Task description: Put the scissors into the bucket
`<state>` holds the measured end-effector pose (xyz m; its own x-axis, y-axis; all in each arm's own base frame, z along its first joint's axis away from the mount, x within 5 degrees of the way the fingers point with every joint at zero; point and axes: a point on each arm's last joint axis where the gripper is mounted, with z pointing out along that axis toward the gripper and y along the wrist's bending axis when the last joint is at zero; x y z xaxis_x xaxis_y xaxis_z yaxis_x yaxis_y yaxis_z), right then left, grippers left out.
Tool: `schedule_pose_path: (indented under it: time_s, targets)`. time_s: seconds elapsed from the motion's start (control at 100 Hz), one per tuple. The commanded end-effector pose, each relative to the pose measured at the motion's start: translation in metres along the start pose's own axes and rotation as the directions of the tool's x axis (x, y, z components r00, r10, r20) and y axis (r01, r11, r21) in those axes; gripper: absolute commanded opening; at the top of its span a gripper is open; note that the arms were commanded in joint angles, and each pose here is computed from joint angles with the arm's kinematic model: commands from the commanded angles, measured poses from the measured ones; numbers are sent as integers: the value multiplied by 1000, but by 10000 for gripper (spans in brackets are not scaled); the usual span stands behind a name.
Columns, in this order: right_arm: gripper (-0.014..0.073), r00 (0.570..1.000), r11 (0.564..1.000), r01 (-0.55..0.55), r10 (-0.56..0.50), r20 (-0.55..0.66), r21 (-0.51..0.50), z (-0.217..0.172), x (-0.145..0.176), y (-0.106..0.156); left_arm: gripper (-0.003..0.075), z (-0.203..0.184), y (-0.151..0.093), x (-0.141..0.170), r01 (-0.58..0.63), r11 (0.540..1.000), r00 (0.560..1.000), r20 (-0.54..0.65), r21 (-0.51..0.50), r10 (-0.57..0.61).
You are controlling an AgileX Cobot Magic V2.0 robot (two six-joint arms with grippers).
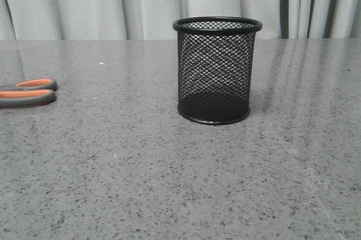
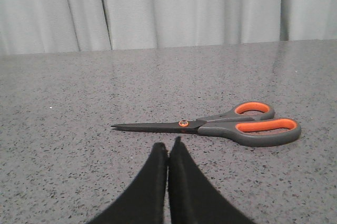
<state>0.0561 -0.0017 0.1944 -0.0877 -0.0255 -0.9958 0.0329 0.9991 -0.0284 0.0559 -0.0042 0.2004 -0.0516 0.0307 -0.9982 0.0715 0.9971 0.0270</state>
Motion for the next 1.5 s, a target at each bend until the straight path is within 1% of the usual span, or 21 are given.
schedule_pose_path:
  time_s: [0.0,0.62,0.66,0.7,0.8,0.88,1.0,1.2,1.29,1.34,1.39,1.44,1.49]
  targets:
    - [-65,996,1000,11,-13,83,15,-1,-3,-1,-21,-1,0,1,14,1000,997,74,-7,-14]
    - [-65,995,1000,11,-13,97,16,-1,-4,-1,-21,-1,0,1,17,1000,997,74,-6,-17]
    - [-65,995,1000,-1,0,104,14,-1,-4,-1,-21,-1,0,1,19,1000,997,74,-6,-19]
    - [-65,994,999,-36,35,107,8,-1,-5,-1,-21,-1,0,1,25,1000,997,74,-5,-24]
    - [-65,987,993,-118,118,109,-7,-1,-5,0,-21,-1,0,1,81,997,994,75,3,-81]
    - [-65,979,985,-169,170,109,-16,-1,-5,0,-21,-1,0,0,156,988,985,78,14,-157]
    - [-65,969,976,-217,218,113,-24,-1,-5,0,-21,-1,-1,0,259,965,962,79,29,-260]
    - [-65,943,951,-308,310,119,-40,-1,-6,1,-21,-1,-2,-1,381,923,920,76,47,-384]
    - [-65,921,932,-359,362,144,-48,-2,-9,0,-21,-1,-2,-1,439,897,894,73,55,-442]
    - [-65,896,910,-411,414,160,-56,-2,-10,-1,-21,-1,-2,-1,471,880,877,78,60,-475]
    - [-65,857,872,-484,489,164,-69,-2,-11,-1,-21,-1,-1,-2,518,853,849,86,66,-522]
    - [-65,794,811,-579,585,168,-86,-2,-12,-2,-21,-1,-1,-4,573,817,811,97,73,-577]
    - [-65,745,761,-641,648,159,-100,-3,-13,-2,-21,-1,1,-6,641,763,754,119,82,-646]
